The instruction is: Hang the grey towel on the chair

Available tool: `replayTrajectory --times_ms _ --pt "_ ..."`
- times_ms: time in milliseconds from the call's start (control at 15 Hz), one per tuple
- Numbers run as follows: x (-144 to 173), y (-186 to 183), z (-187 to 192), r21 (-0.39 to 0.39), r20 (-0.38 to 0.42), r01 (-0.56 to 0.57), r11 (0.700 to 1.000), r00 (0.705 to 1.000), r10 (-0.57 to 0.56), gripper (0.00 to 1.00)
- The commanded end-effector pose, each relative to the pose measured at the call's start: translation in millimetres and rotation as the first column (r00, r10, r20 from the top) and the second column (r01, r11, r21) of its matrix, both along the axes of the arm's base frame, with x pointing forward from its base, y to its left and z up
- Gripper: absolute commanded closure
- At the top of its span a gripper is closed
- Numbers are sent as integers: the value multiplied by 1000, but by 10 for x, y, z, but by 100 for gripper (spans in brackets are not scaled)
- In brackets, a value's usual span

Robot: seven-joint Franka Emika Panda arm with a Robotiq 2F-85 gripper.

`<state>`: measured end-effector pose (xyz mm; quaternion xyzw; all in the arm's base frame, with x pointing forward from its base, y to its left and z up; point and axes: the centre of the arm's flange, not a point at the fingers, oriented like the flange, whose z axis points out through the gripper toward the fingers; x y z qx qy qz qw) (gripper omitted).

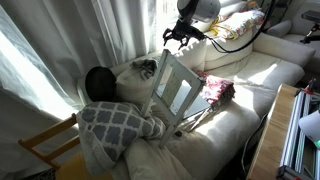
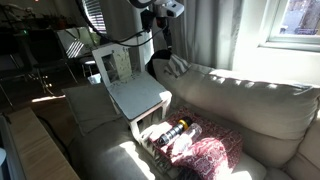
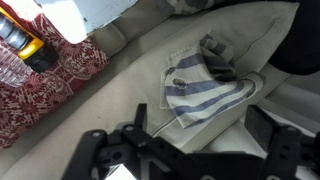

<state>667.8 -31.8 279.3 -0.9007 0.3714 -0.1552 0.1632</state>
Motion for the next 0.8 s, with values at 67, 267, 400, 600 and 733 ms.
replayTrajectory --times_ms 67,267,400,600,733 --pt "462 -64 -442 95 -57 52 994 997 -47 0" --pt "299 -17 -411 76 -53 32 997 998 -28 0" --pt "331 -17 -448 79 -54 31 996 998 -26 0" --pt "336 -13 -412 78 -49 30 996 998 -26 0" --pt "398 -58 -544 39 -81 48 998 996 -45 0"
